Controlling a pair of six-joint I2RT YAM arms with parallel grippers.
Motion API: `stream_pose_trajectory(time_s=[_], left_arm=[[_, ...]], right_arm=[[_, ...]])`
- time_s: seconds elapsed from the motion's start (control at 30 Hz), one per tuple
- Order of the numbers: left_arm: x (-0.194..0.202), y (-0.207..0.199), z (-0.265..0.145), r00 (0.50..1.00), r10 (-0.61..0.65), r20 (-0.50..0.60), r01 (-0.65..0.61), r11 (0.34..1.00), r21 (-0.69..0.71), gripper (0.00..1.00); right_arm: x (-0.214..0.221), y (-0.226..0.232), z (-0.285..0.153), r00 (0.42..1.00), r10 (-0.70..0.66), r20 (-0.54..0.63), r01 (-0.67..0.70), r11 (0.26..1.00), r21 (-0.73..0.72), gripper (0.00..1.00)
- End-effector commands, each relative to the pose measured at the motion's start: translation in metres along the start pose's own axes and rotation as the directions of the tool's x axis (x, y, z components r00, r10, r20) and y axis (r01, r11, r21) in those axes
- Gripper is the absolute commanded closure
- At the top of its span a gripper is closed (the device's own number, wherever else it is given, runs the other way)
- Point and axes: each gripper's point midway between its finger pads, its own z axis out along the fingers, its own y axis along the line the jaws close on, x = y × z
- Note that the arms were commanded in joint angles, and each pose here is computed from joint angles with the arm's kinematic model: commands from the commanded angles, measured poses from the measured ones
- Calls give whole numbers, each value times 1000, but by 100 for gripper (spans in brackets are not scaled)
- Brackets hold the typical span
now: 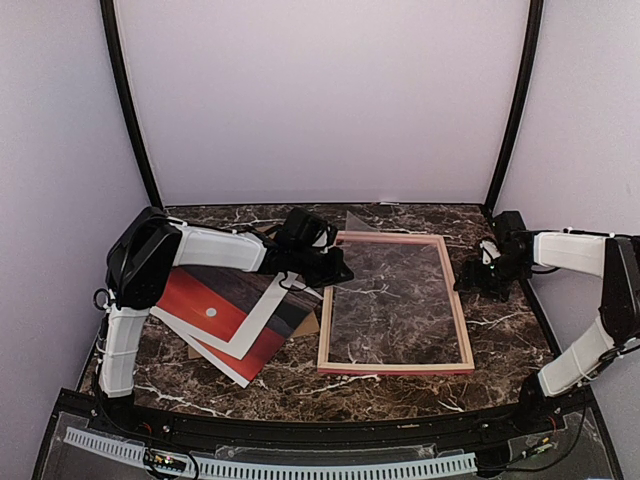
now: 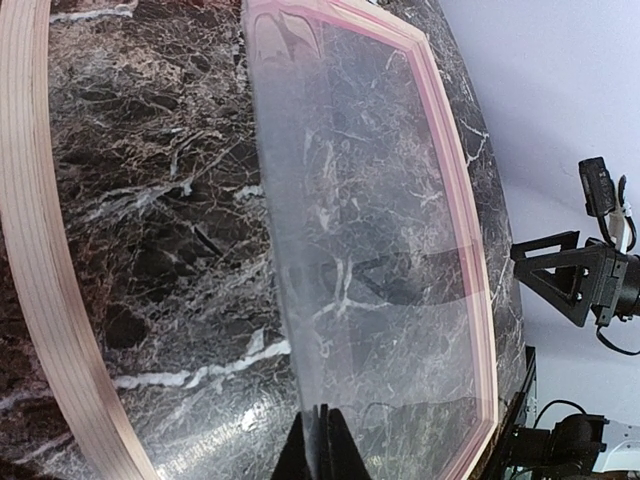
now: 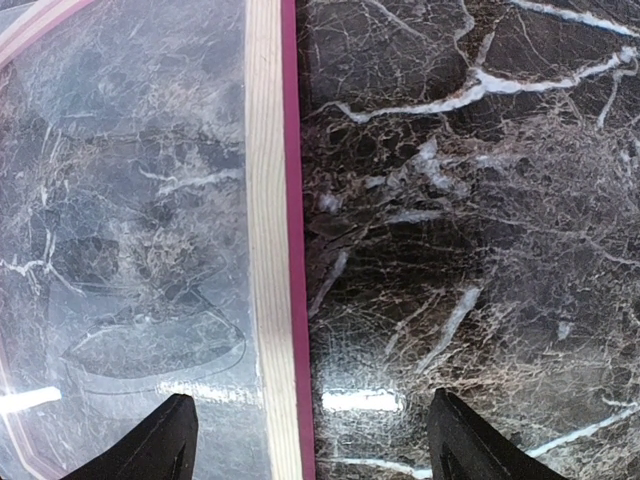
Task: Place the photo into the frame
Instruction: Place the glass panel in the frame body.
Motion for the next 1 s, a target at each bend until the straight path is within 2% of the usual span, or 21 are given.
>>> stream_pose_trajectory(time_s=[0.0,0.97], left_arm=[[-24,-36,-29,997,46,56,-50,997,61,100],[-24,-31,-31,997,55,57,-57,998,36,100]], right_arm=[[-1,1,3,1000,-17,6,17,1000,-1,20],[-1,1,4,1000,-20,4,20,1000,2,19]])
